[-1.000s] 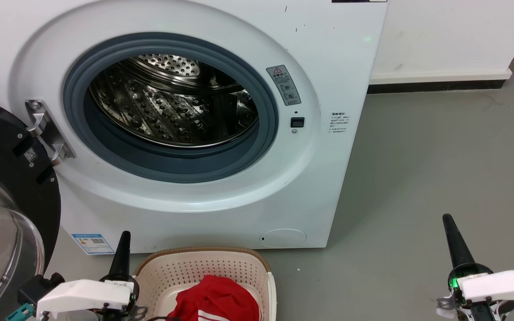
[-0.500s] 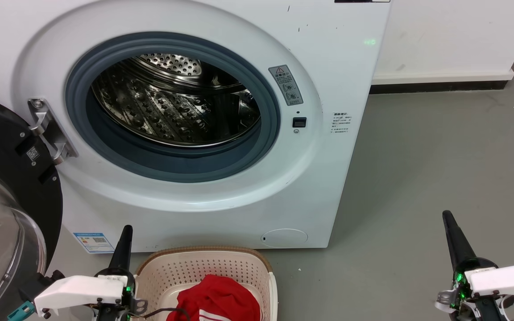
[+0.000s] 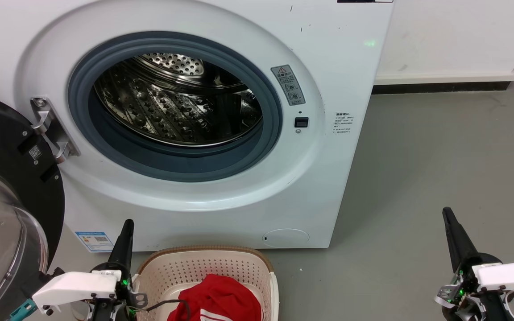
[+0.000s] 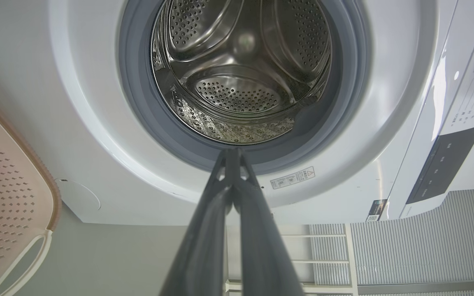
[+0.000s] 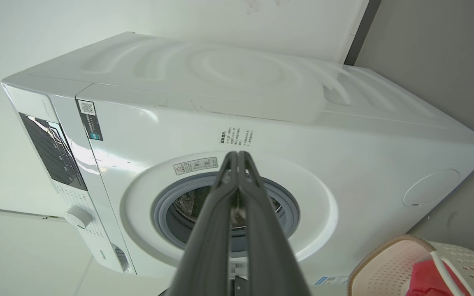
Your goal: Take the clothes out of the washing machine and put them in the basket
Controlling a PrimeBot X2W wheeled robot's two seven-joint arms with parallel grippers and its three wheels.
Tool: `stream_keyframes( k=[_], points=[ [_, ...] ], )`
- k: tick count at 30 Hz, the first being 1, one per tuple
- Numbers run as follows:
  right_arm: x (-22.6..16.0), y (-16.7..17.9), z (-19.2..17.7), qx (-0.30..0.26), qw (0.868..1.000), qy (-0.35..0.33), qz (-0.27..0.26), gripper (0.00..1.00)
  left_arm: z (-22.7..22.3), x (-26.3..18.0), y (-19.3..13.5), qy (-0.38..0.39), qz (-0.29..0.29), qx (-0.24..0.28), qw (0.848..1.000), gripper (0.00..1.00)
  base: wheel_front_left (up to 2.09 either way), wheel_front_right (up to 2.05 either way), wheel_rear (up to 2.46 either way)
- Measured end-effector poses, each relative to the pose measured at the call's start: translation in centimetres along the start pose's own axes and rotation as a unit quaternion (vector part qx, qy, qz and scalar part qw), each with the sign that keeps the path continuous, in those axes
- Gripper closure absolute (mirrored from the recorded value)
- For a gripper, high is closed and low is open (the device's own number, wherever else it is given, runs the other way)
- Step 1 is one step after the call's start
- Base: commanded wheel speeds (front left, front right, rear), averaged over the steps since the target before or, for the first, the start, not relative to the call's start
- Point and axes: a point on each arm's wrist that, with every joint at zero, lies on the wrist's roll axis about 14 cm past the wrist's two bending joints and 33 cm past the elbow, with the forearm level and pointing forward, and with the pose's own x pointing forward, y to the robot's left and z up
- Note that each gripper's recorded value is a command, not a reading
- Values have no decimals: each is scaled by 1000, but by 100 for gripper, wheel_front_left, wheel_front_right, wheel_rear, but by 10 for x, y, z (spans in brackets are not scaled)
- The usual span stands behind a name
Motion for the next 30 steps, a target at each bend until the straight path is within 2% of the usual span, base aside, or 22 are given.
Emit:
stream_keyframes(
  k=[21, 30],
  points=[
    [8, 4, -1, 78, 997, 7, 6, 100, 3, 4, -8, 2, -19, -77, 997, 100, 0, 0, 0],
    [8, 4, -1, 81, 997, 7, 6, 100, 3, 4, -8, 2, -20, -79, 997, 100, 0, 0, 0]
  ],
)
